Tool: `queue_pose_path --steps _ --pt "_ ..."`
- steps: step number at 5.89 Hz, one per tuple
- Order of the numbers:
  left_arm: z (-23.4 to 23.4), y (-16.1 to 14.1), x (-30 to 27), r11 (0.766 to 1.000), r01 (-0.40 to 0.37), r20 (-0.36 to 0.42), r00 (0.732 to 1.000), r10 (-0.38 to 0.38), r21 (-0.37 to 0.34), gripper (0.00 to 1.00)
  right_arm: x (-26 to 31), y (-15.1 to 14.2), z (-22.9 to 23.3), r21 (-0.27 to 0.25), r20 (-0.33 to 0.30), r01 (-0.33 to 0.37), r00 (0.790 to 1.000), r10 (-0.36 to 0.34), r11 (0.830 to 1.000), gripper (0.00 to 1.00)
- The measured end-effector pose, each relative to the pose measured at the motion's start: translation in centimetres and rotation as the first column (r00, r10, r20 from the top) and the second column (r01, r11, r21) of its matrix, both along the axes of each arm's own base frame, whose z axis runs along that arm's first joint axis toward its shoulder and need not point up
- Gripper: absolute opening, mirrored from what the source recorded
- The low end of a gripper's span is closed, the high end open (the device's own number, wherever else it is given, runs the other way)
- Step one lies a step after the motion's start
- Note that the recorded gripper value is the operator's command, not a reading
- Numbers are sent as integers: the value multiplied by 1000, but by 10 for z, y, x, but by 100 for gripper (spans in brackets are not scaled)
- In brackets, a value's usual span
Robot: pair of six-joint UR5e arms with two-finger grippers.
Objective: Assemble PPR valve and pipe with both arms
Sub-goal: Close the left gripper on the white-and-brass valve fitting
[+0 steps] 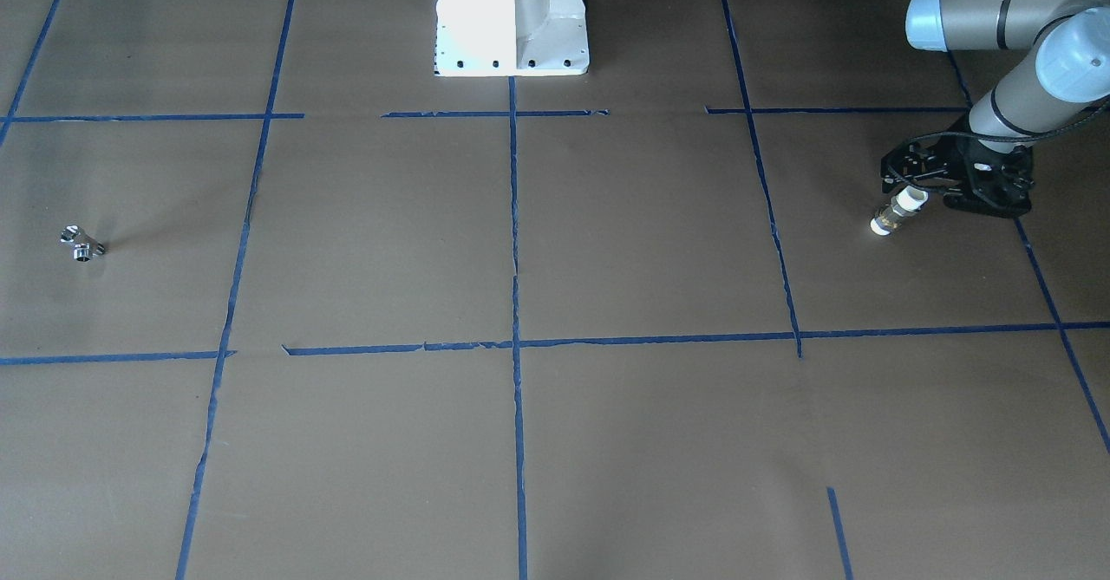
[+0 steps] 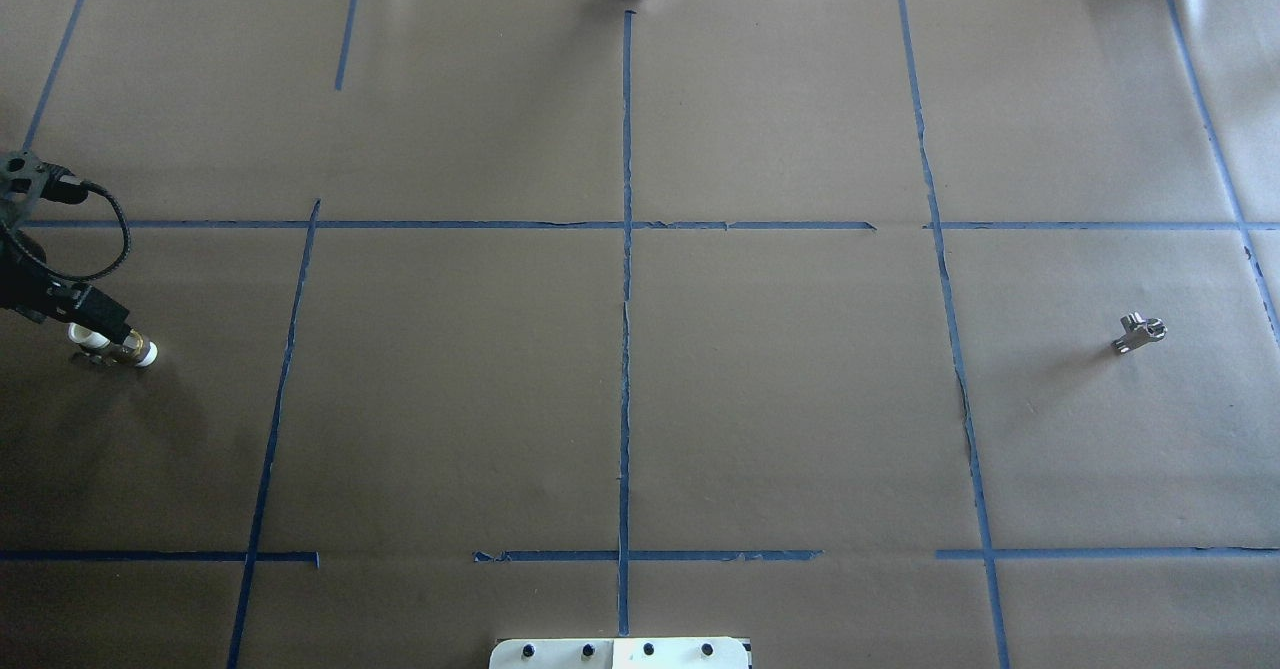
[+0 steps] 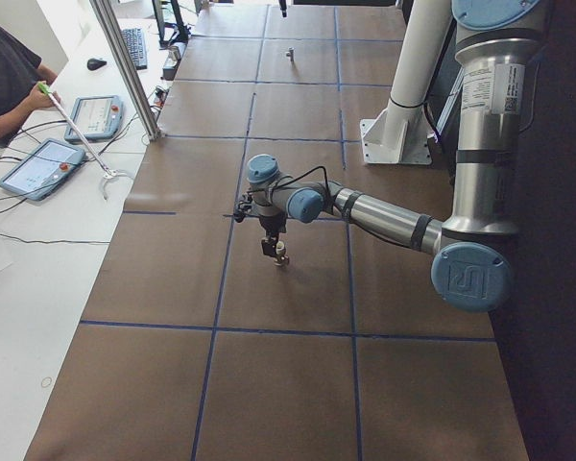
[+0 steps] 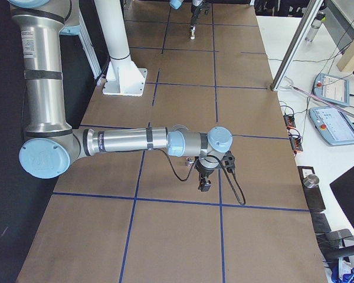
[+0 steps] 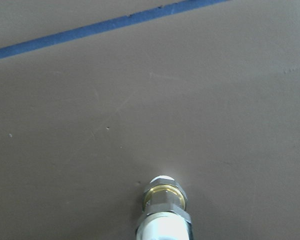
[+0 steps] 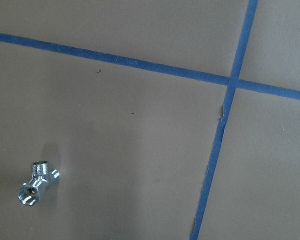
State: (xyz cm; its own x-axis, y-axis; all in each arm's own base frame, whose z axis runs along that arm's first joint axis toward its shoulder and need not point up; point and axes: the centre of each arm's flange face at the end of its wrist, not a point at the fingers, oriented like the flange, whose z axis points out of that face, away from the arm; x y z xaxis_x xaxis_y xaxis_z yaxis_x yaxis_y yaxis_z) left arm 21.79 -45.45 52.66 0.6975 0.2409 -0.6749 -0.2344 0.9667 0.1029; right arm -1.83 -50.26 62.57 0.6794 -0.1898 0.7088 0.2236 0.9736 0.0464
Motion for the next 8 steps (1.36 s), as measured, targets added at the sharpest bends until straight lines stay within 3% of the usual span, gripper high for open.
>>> queue_pose_path --steps 4,6,7,8 --pt "7 -1 9 1000 -18 8 1000 18 -9 83 -6 0 -1 3 0 13 1000 -13 1000 100" --pt "10 -2 9 1000 -19 11 1000 19 -11 29 -7 0 -1 3 0 14 1000 -14 1000 100" --pt "10 -2 9 1000 -18 12 1000 18 -13 6 -7 0 -1 4 1 15 1000 -15 1000 100" --pt "10 -2 9 1000 -15 12 1000 16 -15 0 -8 0 -2 5 1 15 1000 -15 1000 100"
